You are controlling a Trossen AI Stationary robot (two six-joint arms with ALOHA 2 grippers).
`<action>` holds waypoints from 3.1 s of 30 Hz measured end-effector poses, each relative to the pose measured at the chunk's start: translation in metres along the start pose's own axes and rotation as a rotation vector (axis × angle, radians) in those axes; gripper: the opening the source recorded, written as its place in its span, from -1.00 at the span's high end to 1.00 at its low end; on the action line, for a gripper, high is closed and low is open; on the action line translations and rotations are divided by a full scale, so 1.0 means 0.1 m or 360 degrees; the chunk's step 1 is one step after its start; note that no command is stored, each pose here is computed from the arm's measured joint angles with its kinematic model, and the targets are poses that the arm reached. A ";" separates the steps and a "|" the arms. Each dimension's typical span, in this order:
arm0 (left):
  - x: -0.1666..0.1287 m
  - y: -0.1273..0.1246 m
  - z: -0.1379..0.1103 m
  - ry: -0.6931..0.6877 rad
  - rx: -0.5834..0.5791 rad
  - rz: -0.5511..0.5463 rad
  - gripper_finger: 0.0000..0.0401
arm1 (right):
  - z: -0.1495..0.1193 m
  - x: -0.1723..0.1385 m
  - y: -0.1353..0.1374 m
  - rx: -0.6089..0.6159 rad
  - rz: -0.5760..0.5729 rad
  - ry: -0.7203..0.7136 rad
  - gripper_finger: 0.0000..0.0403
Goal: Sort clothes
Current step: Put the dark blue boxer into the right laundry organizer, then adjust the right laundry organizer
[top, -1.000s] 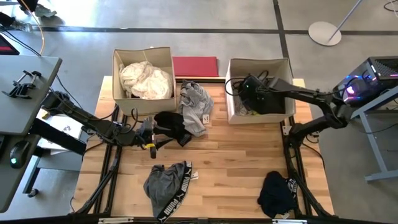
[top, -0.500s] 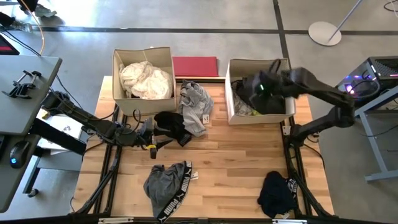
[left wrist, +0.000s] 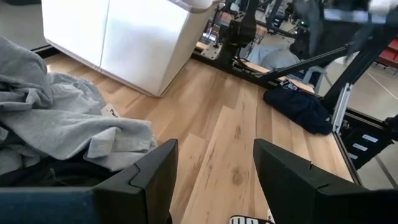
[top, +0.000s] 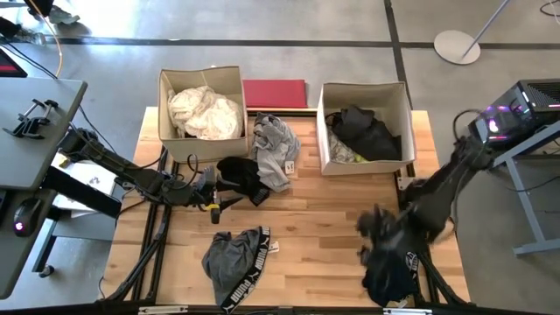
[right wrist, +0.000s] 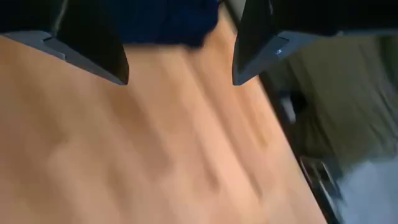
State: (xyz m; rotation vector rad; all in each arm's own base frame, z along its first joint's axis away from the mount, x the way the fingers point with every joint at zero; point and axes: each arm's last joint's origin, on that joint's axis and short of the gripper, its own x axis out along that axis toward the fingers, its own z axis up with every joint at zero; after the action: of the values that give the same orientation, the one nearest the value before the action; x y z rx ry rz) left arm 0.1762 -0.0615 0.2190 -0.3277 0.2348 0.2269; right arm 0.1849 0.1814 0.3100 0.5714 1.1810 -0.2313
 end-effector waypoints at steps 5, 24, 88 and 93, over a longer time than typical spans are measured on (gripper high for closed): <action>0.00 0.00 0.00 -0.0001 0.0006 0.0000 0.01 | -0.55 0.58 0.13 0.0122 -0.0292 0.0545 -0.35; 0.00 0.00 0.00 -0.0002 0.0014 0.0001 0.01 | -1.02 1.75 -0.03 -0.0192 -0.0359 0.0885 0.43; 0.00 -0.02 0.03 -0.0017 0.0025 -0.0074 0.01 | 1.91 -0.30 -2.76 0.0693 -0.0987 0.0063 -0.04; 0.00 -0.02 0.03 -0.0022 0.0026 -0.0065 0.01 | 1.71 -0.47 -2.21 0.0377 -0.0834 -0.0370 -0.06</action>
State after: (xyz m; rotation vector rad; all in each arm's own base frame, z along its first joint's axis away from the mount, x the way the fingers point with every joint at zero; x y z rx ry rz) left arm 0.1771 -0.0627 0.2221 -0.3146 0.2161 0.1870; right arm 0.2032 -0.1009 0.3315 0.4155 1.0643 -0.8713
